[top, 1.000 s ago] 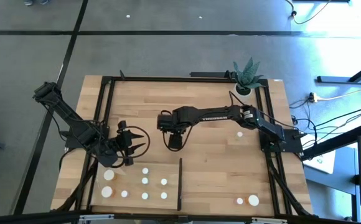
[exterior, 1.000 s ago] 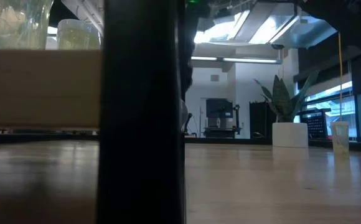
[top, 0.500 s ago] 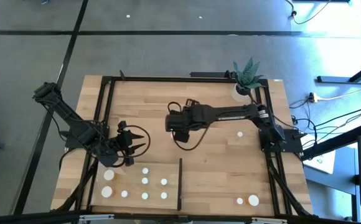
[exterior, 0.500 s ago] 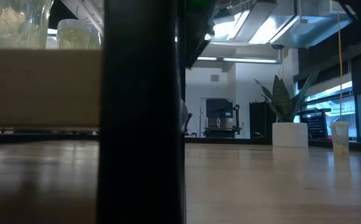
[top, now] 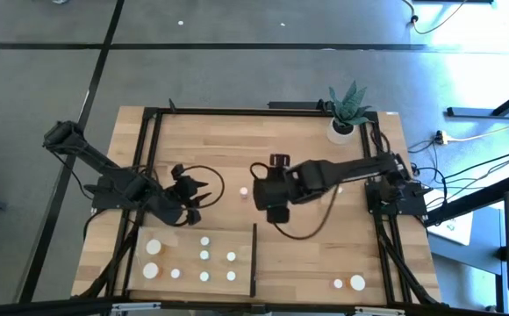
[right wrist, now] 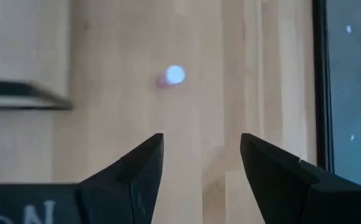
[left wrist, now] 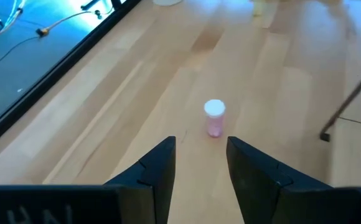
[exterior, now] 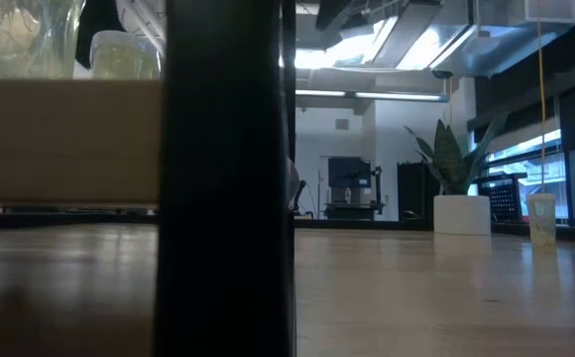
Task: Pick and place medicine bottles onto shelf by color
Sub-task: Put the top pink pill bottle on the shelf aligned with the other pink pill bottle
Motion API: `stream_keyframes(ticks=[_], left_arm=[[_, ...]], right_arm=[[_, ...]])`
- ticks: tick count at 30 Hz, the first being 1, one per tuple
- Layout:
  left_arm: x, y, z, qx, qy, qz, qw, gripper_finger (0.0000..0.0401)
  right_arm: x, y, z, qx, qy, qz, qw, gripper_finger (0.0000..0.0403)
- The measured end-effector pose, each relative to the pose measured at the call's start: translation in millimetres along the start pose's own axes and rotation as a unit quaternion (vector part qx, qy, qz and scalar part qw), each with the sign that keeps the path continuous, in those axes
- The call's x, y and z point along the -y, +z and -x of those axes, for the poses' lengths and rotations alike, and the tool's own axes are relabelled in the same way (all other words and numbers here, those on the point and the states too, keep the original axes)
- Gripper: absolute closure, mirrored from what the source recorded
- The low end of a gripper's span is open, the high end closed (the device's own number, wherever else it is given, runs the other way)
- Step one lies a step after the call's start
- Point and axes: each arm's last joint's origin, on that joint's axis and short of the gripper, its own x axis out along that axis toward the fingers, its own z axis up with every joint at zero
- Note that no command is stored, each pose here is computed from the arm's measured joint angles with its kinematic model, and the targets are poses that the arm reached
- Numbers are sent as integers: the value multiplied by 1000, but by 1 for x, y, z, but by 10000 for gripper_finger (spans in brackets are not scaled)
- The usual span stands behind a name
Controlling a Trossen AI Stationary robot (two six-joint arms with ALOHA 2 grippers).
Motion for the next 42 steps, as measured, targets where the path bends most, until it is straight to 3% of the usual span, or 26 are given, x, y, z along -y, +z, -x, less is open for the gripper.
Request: stream_keyframes(ticks=[3, 9, 15, 21, 27, 42], left_arm=[[1, 1, -9, -4, 11, 6, 1000, 266], [4, 3, -20, 0, 20, 20, 1000, 266], [5, 3, -22, -7, 12, 18, 1000, 266], [6, 7, -26, -17, -27, -5, 999, 266], [2, 10, -30, -18, -21, -9, 1000, 266], [1, 10, -31, -19, -18, -7, 1000, 266]], right_arm=[[-1, -8, 20, 5, -5, 9, 1000, 189], [4, -31, 34, 35, -44, -41, 998, 189], [0, -51, 22, 109, 20, -63, 992, 189], [-4, -58, 19, 184, 91, -2, 979, 189], [-4, -59, 18, 188, 92, 26, 978, 189], [-5, -59, 19, 191, 92, 25, 977, 189]])
